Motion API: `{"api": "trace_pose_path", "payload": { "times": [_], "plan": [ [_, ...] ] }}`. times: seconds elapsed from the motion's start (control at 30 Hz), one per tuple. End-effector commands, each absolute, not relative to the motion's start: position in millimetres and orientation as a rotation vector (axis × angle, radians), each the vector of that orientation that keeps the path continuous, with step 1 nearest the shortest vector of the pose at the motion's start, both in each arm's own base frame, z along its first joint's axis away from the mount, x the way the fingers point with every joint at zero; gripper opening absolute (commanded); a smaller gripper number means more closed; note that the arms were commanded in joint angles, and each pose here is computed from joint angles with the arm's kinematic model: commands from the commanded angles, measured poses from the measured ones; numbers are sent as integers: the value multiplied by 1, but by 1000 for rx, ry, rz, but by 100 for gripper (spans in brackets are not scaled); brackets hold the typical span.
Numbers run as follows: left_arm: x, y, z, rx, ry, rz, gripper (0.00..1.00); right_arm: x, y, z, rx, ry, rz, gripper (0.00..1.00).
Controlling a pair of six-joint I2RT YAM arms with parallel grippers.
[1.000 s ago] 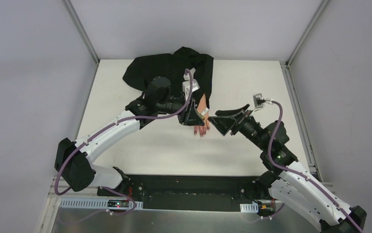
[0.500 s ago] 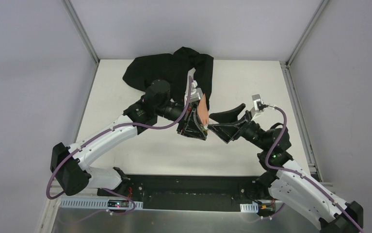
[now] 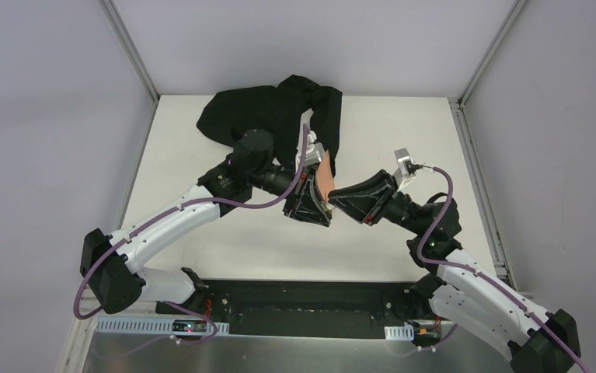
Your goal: Paint the nails
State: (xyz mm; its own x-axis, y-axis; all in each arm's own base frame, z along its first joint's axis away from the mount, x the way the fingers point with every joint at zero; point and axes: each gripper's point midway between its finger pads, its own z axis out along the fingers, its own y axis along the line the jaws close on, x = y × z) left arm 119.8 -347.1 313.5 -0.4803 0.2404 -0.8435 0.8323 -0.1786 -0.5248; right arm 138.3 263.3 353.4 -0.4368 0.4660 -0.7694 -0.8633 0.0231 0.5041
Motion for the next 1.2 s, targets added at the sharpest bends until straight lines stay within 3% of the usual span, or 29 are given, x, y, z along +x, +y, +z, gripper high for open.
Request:
{"api": "trace_pose_path", "payload": {
  "times": [0.0,0.23,0.57,0.83,1.17],
  "plan": [
    [112,-344,331,1273,1514,-1704,0,128,259,379,-514,1138,1647,21],
    [121,-343,331,1226,1512,-1627,0,143,267,371,-481,1220,1617,0],
    [170,-334,312,1022,1561,-1291,0,183,281,352,-336,1441,1560,0],
    [231,-305,279,824,1659,-879,0,215,295,331,-186,1629,1532,0],
    [271,-270,246,812,1684,-493,0,258,305,293,188,1879,1359,0]
  ]
}}
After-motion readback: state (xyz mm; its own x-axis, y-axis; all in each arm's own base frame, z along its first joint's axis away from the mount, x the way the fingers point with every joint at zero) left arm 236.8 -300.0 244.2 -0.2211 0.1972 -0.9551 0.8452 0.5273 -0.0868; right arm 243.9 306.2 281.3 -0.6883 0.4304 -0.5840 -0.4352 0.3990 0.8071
